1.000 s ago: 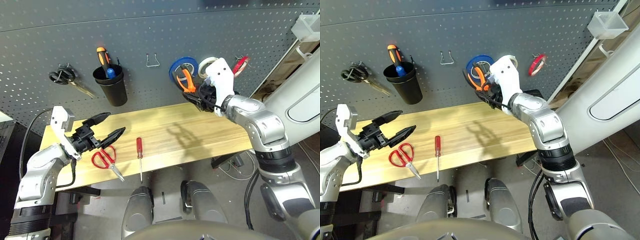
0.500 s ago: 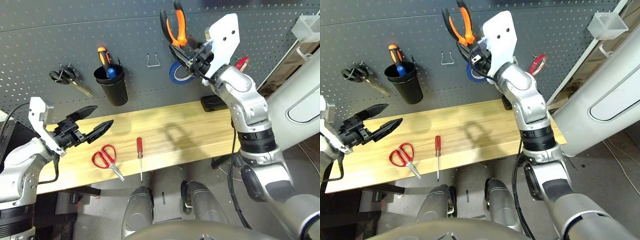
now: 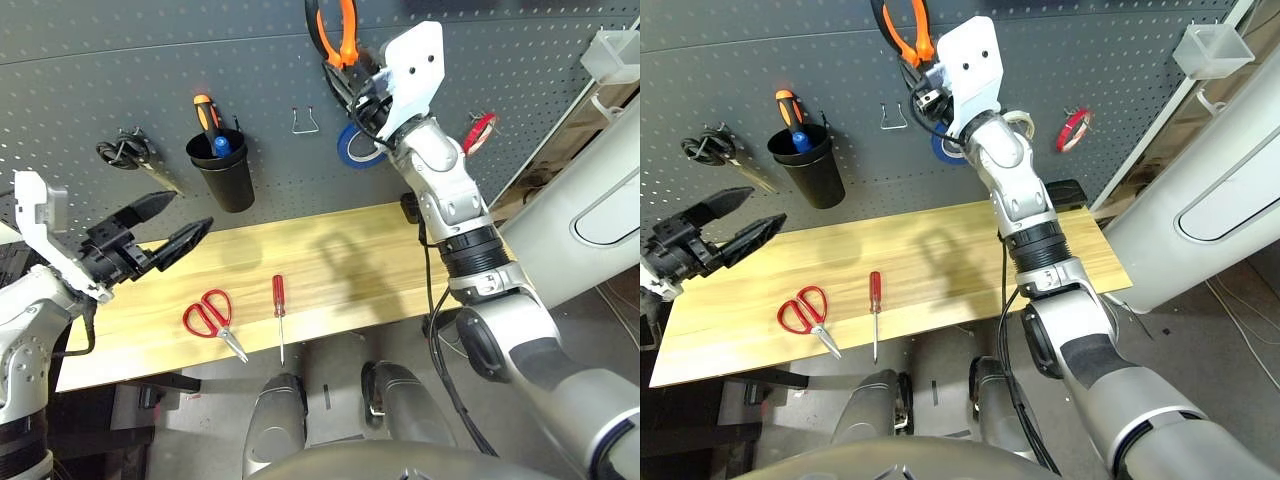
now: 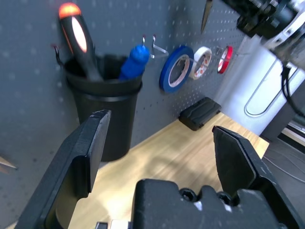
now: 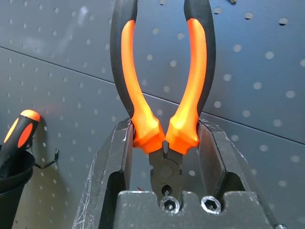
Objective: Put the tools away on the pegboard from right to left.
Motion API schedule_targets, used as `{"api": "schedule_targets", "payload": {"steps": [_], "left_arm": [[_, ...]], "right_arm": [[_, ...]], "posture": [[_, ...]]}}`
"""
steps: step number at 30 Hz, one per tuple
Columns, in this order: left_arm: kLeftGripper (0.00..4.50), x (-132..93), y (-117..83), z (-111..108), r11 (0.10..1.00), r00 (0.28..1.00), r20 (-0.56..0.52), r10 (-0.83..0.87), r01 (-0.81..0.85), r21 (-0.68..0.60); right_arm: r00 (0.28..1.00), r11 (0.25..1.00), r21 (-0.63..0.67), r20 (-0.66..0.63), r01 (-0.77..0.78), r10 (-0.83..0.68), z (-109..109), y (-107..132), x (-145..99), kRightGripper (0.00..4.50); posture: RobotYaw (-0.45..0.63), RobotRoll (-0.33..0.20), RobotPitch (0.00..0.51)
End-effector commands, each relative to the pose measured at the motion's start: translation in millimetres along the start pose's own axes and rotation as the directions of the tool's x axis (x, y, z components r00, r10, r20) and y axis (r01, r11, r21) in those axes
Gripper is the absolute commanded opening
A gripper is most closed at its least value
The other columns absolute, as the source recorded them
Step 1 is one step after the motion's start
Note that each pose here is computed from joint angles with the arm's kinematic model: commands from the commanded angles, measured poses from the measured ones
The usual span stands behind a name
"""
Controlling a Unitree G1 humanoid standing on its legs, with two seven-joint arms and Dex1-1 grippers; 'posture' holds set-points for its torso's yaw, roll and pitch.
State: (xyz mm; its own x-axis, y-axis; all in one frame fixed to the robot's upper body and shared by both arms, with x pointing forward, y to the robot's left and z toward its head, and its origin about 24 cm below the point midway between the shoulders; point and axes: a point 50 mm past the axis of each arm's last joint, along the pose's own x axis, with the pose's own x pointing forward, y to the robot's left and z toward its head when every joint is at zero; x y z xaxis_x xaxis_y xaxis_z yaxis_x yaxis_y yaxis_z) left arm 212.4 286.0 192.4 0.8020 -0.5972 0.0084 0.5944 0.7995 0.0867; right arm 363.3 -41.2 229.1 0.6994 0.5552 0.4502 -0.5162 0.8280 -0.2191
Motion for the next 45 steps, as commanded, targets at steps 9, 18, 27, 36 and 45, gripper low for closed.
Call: {"api": "schedule_targets", "payload": {"steps": [9,18,27,36,45], "left_arm": [[4.5,-8,0,15,1.0,1.0,0.024,0.007,-0.007,0.002],[4.5,-9,-2,9,1.0,1.0,0.018,0.009,-0.009,-0.012],[4.5,-5,-5,7,1.0,1.0,0.028,-0.003,0.004,-0.017],[4.5,-7,-5,5,1.0,1.0,0.026,-0.003,0.003,-0.017],[4.5,-8,-4,6,1.0,1.0,0.03,0.0,0.0,-0.014]], "right_arm": [[0.998,1.0,0.006,0.058,0.023,-0.023,2,6,20,2.08],[0.999,1.0,-0.016,0.022,0.023,-0.023,-15,17,26,2.08],[0.999,0.998,-0.052,-0.013,0.028,-0.029,-28,19,24,2.08],[0.999,0.999,-0.032,-0.04,0.018,-0.02,-36,22,21,2.08],[1.0,1.0,-0.017,-0.002,0.01,-0.01,-26,23,29,2.08]], "posture": [[0.17,0.0,0.065],[0.17,0.0,0.065],[0.18,0.0,0.065],[0.18,0.0,0.064],[0.19,0.0,0.062]]}}
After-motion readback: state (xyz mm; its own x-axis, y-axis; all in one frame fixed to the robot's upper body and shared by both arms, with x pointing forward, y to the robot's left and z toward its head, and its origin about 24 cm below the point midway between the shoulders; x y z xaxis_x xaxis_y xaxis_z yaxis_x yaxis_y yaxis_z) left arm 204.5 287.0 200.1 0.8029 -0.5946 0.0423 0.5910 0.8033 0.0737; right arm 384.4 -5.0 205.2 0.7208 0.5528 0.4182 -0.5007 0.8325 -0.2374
